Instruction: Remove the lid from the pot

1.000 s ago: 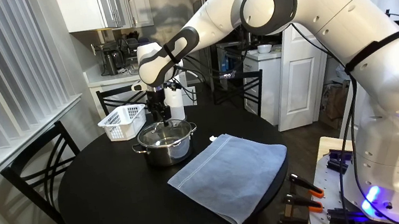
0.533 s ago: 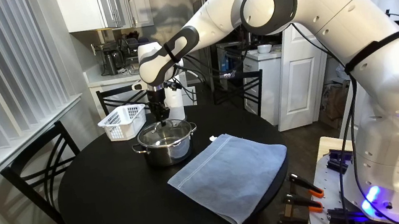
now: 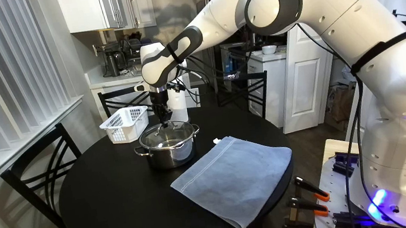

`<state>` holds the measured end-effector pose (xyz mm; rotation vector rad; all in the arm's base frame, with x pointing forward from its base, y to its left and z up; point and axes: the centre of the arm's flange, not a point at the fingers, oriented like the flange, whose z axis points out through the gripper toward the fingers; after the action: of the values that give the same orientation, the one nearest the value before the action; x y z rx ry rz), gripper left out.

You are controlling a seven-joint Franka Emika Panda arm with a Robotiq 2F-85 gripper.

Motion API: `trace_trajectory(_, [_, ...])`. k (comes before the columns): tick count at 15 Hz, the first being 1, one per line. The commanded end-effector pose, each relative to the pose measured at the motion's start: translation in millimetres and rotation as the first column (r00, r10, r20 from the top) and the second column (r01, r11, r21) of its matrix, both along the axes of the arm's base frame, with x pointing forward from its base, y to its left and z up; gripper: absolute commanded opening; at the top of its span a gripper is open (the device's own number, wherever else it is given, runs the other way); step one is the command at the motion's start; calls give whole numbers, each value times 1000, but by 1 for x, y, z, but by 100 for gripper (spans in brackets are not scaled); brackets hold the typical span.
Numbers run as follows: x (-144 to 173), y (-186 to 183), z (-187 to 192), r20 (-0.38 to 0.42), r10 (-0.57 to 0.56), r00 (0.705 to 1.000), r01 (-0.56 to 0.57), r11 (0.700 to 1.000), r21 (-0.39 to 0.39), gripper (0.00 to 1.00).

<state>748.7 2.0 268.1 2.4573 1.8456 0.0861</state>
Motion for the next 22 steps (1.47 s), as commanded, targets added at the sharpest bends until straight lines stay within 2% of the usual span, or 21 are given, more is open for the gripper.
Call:
trace_trajectory(1, [-24,7,42,57,-9,998,9,1000,-13,7])
trace_trajectory(4, [-37,13,67,92,17,996,-14,999,-30,7])
trace_trajectory(7, [-46,16,84,92,34,995,-30,999,-42,7])
trace_trajectory(13, [-75,8,91,78,25,997,-21,999,-50,7])
trace_trajectory(15, [-92,11,90,78,28,997,-25,999,-42,7])
trace_trajectory(22, [-188,10,69,110,33,993,-27,998,-51,7])
